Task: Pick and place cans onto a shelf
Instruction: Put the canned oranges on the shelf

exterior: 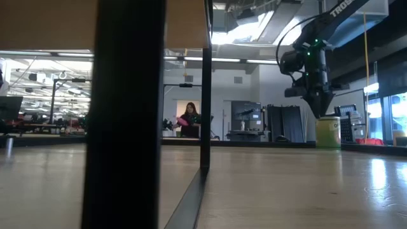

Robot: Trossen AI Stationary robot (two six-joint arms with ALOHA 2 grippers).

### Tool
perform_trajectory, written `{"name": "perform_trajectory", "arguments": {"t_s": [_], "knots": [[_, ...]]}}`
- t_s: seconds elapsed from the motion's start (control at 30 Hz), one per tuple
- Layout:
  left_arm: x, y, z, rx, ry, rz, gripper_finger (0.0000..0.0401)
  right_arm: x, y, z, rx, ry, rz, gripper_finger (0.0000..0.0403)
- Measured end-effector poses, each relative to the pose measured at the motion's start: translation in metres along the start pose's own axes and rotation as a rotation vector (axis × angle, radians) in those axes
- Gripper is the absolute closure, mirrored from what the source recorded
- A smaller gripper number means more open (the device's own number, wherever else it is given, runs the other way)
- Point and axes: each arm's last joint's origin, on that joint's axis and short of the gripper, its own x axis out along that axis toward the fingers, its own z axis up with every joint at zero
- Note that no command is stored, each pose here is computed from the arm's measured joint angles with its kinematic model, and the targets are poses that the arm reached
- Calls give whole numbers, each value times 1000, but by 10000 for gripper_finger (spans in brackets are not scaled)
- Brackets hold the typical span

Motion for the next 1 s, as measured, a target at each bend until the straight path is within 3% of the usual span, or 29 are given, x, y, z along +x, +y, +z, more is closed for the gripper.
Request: {"name": "perform_trajectory", "arguments": {"t_s": [0.27, 0.47, 0.6, 1.0], "knots": [[0, 0, 0, 0, 0, 0, 362, 18, -2, -8, -75, -10, -20, 328], [0, 0, 0, 1, 0, 0, 362, 21, 0, -8, -119, -25, -24, 391], [0, 0, 0, 1, 0, 0, 362, 20, -1, -7, -154, -29, -40, 397], [0, 0, 0, 0, 0, 0, 362, -27, 22, 4, -277, -104, -2, 401]]}}
